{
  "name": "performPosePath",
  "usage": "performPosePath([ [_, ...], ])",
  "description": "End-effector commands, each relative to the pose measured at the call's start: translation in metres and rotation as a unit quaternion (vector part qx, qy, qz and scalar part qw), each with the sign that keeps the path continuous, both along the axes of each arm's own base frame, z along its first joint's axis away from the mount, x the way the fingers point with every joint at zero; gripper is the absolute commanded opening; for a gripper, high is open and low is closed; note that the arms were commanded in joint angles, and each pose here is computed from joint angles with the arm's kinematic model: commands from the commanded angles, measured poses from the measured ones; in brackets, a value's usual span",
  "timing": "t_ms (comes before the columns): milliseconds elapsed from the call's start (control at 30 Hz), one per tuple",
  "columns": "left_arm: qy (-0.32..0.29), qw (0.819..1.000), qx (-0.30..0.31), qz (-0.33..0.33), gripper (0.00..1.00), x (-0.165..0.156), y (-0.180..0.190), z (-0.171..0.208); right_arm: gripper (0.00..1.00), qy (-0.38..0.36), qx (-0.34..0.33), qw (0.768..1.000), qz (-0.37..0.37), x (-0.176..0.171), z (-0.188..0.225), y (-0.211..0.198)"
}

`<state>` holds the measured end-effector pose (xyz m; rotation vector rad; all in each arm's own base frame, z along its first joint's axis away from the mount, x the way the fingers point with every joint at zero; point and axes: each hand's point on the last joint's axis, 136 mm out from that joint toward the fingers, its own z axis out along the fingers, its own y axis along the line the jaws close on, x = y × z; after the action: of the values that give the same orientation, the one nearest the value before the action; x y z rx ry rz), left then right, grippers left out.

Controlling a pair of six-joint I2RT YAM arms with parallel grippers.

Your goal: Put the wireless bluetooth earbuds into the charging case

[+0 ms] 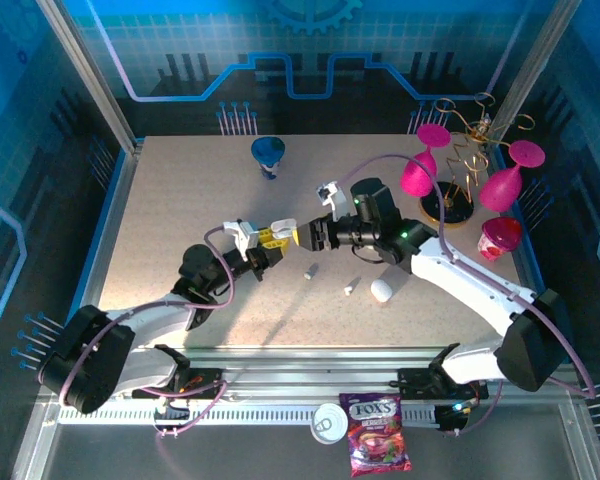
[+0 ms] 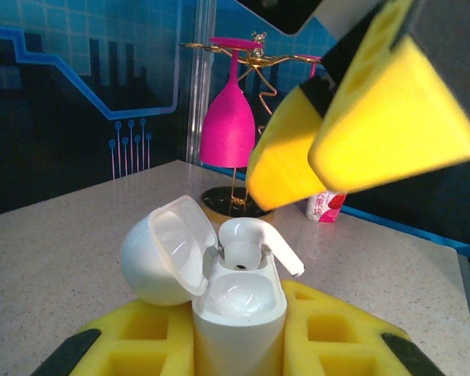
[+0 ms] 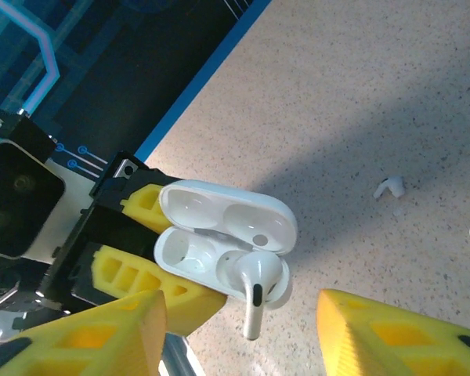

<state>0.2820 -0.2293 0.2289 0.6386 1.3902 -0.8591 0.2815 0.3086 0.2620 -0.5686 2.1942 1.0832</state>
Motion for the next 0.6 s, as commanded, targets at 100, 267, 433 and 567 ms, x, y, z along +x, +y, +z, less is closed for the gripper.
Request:
performPosePath([
  [100,-0.086,0.996,0.028,-0.015,0.0,-0.0046,-0.0067,0.0084,0.5,0.088,-0.093,0.992,-0.02,-0.0024,-0.011,-0.0145],
  [267,-0.105,0.994,0.031,-0.019,0.0,-0.0024,-0.0091,0.0077,0.49,0.114,-0.122,0.986,-0.02,-0.0069,-0.0111,-0.0142],
  [433,-0.114,0.993,0.019,-0.025,0.0,-0.0017,-0.0111,0.0082,0.45,0.128,-0.137,0.982,-0.019,-0.0088,-0.0138,-0.013],
  [567,-0.103,0.994,0.01,-0.036,0.0,-0.0018,-0.0135,0.0081,0.45,0.14,-0.131,0.981,-0.013,-0.0086,-0.0176,-0.0066],
])
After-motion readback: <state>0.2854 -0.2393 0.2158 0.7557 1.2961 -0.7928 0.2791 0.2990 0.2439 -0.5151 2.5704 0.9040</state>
